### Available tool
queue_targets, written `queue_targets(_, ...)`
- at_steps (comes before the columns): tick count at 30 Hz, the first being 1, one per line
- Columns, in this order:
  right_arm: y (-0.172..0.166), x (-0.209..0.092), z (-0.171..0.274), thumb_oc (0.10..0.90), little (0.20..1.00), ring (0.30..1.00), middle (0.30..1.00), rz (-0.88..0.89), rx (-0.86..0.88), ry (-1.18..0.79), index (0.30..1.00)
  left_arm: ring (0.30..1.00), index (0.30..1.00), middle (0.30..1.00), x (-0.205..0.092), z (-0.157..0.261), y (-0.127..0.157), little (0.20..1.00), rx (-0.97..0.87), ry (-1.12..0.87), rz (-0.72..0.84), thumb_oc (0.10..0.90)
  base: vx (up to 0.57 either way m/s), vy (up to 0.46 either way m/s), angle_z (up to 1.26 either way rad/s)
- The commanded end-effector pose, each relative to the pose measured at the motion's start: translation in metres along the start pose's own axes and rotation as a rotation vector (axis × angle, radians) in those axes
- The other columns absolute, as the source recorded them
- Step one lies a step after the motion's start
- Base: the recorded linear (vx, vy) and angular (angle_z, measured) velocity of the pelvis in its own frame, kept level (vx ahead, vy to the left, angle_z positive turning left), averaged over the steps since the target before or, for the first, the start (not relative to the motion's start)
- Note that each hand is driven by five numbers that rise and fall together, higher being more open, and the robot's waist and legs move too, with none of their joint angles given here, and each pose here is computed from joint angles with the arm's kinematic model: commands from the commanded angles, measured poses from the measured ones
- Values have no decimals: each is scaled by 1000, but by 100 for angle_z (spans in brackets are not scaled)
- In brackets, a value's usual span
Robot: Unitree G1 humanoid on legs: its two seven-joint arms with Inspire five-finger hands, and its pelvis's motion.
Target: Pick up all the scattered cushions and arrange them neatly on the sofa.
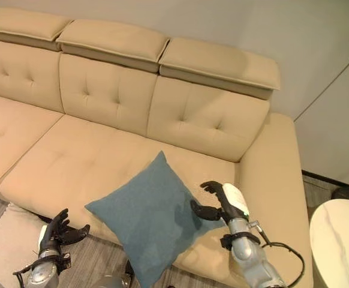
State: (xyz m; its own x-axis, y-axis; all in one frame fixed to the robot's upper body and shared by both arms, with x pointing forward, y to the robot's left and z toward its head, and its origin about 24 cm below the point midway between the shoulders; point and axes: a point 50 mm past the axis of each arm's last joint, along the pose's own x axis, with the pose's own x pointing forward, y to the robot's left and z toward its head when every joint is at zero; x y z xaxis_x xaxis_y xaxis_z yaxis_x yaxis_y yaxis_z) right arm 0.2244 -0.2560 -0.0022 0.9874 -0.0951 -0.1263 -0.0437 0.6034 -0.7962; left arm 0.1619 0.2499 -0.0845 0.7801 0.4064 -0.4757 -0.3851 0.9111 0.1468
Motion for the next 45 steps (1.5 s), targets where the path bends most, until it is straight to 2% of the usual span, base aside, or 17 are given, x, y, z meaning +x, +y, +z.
queue_targets(1, -45, 34, 33, 800, 900, 900, 900, -161, -12, -167, 900, 900, 900, 900, 12, 23, -22, 900, -46, -88, -80, 800, 0, 0, 0)
queue_targets(5, -44, 57, 52, 800, 900, 900, 900, -157, 46, -182, 900, 900, 900, 900, 11, 22, -45, 900, -110, -64, -135, 800, 0, -3, 1)
queue_targets(6, -37, 69, 60, 800, 900, 900, 900, -173, 203, -151, 900, 900, 900, 900, 11, 26, -61, 900, -162, -59, -176, 800, -5, -17, 5)
queue_targets(10, -33, 90, 81, 800, 900, 900, 900, -189, 380, -137, 900, 900, 900, 900, 10, 40, -89, 900, -238, -70, -264, 800, -69, -42, 16)
queue_targets(20, 0, 113, 121, 800, 900, 900, 900, -108, 573, -90, 900, 900, 900, 900, 13, 64, -126, 900, -309, -89, -343, 800, -53, -25, 14)
queue_targets(24, 2, 126, 134, 800, 900, 900, 900, -83, 319, -74, 900, 900, 900, 900, 25, 72, -133, 900, -316, -64, -309, 800, -34, -11, 7)
queue_targets(25, 0, 133, 142, 800, 900, 900, 900, -88, 67, -93, 900, 900, 900, 900, 33, 86, -135, 900, -311, -83, -281, 800, 0, 0, 0)
queue_targets(26, -1, 134, 143, 800, 900, 900, 900, -109, -32, -93, 900, 900, 900, 900, 34, 98, -137, 900, -328, -118, -271, 800, -16, -7, 3)
queue_targets(30, 4, 135, 152, 800, 900, 900, 900, -115, -142, -126, 900, 900, 900, 900, 37, 123, -147, 900, -350, -174, -275, 800, -7, 7, 2)
queue_targets(31, 6, 135, 154, 573, 559, 559, 559, -104, -144, -126, 559, 900, 900, 900, 39, 128, -148, 900, -346, -182, -270, 800, 0, 0, 0)
queue_targets(32, 12, 133, 161, 400, 300, 300, 300, -77, -145, -150, 300, 900, 900, 900, 42, 138, -148, 900, -376, -194, -259, 800, 0, 0, 0)
queue_targets(34, 24, 130, 165, 400, 300, 300, 300, -37, -163, -173, 300, 900, 900, 900, 45, 147, -150, 900, -398, -198, -250, 800, 0, 0, 0)
queue_targets(35, 26, 129, 171, 400, 300, 300, 300, -30, -168, -197, 300, 855, 855, 855, 48, 155, -151, 855, -367, -216, -249, 770, -24, 8, -4)
queue_targets(36, 35, 125, 174, 400, 300, 300, 300, -4, -176, -218, 300, 533, 533, 533, 52, 160, -150, 533, -323, -227, -242, 555, -14, 5, -6)
queue_targets(37, 42, 122, 178, 400, 300, 300, 300, 19, -174, -242, 300, 300, 300, 300, 56, 167, -146, 300, -302, -233, -222, 400, 3, -17, -5)
queue_targets(41, 60, 107, 197, 400, 300, 300, 300, 67, -85, -334, 300, 300, 300, 300, 63, 213, -135, 300, -354, -332, -173, 400, 5, -14, -17)
queue_targets(45, 53, 98, 196, 400, 300, 300, 300, 23, 29, -384, 300, 300, 300, 300, 54, 238, -136, 300, -418, -443, -195, 400, 4, 10, -18)
